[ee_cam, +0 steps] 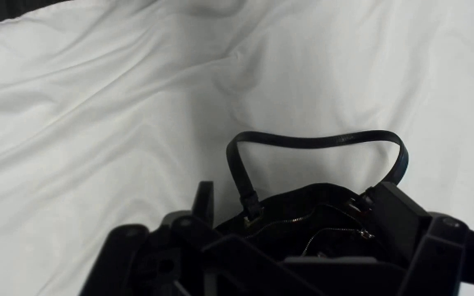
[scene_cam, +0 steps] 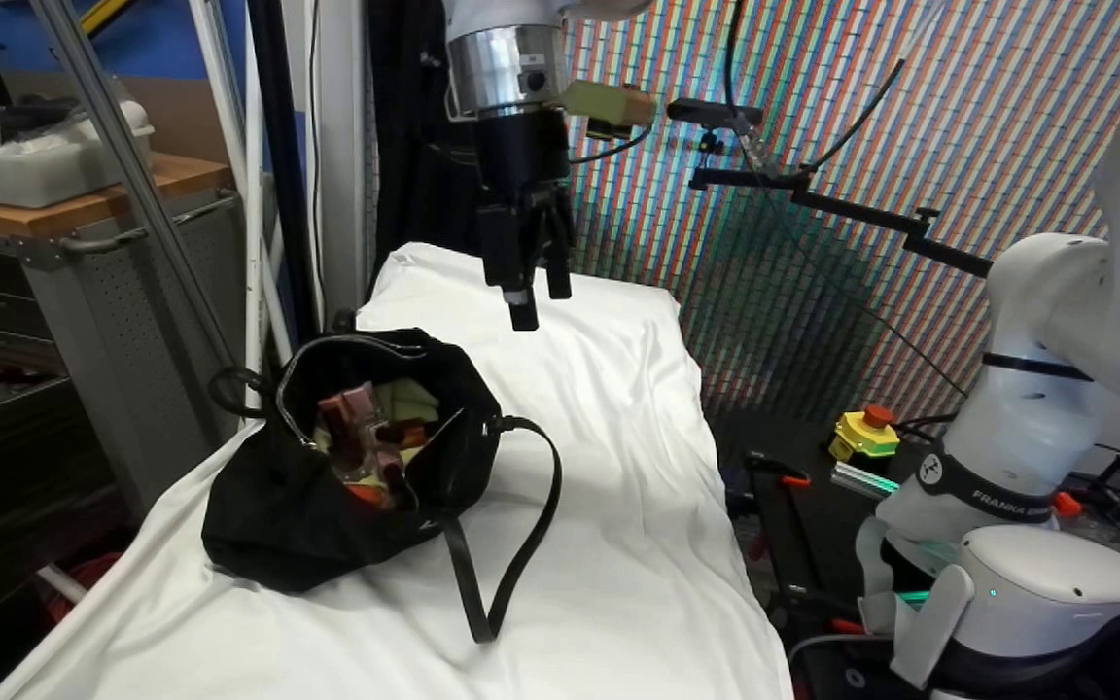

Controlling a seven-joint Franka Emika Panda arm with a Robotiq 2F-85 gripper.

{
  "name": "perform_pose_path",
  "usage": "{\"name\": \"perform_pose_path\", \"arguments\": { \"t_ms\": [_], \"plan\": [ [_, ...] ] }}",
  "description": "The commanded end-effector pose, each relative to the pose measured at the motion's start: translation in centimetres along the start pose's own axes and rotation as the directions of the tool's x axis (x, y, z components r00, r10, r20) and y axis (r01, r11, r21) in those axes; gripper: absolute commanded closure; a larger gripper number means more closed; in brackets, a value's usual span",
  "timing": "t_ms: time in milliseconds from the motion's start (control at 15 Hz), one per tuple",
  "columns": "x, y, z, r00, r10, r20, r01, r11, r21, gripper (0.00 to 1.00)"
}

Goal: Put the nail polish bottles in the bag

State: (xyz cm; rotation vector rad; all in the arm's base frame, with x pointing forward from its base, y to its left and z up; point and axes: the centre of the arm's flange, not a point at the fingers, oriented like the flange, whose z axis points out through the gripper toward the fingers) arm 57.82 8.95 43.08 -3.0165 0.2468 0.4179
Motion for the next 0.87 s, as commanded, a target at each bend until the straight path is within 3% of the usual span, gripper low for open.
{"name": "perform_pose_path", "arguments": {
  "t_ms": [0, 267, 533, 600, 800],
  "plan": [
    [-7.6, 3.8, 1.1, 0.990, -0.023, -0.142, 0.026, 0.999, 0.019, 0.00],
    [-10.8, 6.8, 1.4, 0.943, -0.086, -0.321, 0.085, 0.996, -0.015, 0.00],
    [-13.9, 11.5, 2.2, 0.889, -0.170, -0.425, 0.143, 0.985, -0.094, 0.00],
    [-9.4, 8.0, 0.7, 0.927, -0.128, -0.352, 0.111, 0.991, -0.068, 0.00],
    [-10.2, 8.7, 1.1, 0.926, -0.128, -0.355, 0.110, 0.991, -0.071, 0.00]
  ]
}}
